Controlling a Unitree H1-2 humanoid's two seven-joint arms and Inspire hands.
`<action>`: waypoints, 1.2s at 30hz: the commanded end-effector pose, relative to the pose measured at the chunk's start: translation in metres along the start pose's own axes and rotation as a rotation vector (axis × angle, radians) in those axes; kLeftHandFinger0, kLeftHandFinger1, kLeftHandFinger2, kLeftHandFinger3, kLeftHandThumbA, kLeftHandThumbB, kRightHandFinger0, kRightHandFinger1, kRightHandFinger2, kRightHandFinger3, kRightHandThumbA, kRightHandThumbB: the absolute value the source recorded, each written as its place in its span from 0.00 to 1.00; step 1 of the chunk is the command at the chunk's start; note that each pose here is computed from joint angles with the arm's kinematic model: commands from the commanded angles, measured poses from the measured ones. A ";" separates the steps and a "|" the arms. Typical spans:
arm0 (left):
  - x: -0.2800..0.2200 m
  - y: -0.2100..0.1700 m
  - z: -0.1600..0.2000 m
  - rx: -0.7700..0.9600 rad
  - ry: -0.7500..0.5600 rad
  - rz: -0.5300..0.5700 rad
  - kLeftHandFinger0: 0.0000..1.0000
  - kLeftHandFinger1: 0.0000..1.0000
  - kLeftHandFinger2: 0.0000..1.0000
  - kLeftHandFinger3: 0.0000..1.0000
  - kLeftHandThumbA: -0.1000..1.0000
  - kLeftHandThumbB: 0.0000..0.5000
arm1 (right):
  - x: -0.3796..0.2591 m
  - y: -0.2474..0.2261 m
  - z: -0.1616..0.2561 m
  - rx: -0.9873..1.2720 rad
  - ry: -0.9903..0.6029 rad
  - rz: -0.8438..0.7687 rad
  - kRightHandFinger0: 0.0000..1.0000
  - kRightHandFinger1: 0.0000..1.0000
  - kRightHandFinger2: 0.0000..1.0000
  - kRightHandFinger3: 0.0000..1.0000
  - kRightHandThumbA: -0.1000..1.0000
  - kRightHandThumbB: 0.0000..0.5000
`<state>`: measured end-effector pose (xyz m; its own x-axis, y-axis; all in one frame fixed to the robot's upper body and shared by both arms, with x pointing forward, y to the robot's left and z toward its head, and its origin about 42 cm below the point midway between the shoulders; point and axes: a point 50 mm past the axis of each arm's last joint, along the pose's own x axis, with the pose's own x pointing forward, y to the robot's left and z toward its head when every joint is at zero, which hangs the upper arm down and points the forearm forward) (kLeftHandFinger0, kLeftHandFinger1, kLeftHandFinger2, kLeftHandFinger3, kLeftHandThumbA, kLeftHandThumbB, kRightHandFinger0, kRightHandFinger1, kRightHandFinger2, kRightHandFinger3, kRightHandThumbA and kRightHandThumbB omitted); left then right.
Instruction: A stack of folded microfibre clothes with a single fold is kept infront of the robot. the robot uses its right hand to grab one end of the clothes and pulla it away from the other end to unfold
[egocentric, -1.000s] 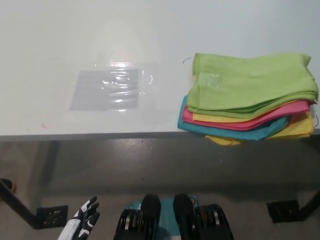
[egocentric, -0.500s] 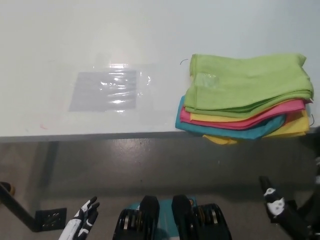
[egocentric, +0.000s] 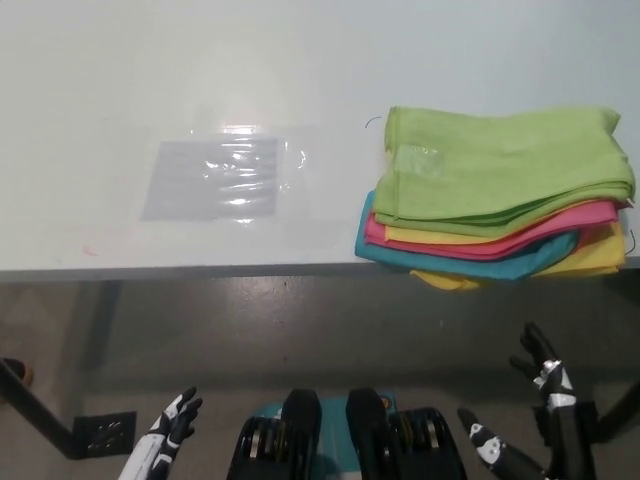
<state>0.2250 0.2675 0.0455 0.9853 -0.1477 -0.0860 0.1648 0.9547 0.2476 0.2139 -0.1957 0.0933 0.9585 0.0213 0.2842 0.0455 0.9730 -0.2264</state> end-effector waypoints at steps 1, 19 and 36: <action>-0.001 0.003 0.008 -0.027 -0.084 0.016 1.00 1.00 1.00 1.00 0.98 0.50 | 0.001 0.004 -0.011 0.053 0.024 0.041 0.81 0.96 1.00 1.00 0.81 0.23; -0.006 0.000 0.008 -0.069 -0.113 0.034 1.00 1.00 1.00 1.00 0.97 0.60 | 0.009 0.007 -0.060 0.174 0.273 0.183 0.91 1.00 1.00 1.00 0.97 0.37; -0.006 0.006 0.010 -0.054 -0.099 0.034 1.00 1.00 1.00 1.00 0.97 0.62 | 0.013 0.009 -0.056 0.198 0.213 0.236 1.00 1.00 1.00 1.00 1.00 0.55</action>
<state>0.2154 0.2660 0.0451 0.9899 -0.1368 -0.0359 0.1412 0.9719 0.1881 0.2329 -0.1978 0.0337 0.9798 0.1996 -0.0151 -0.2002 0.9765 -0.0793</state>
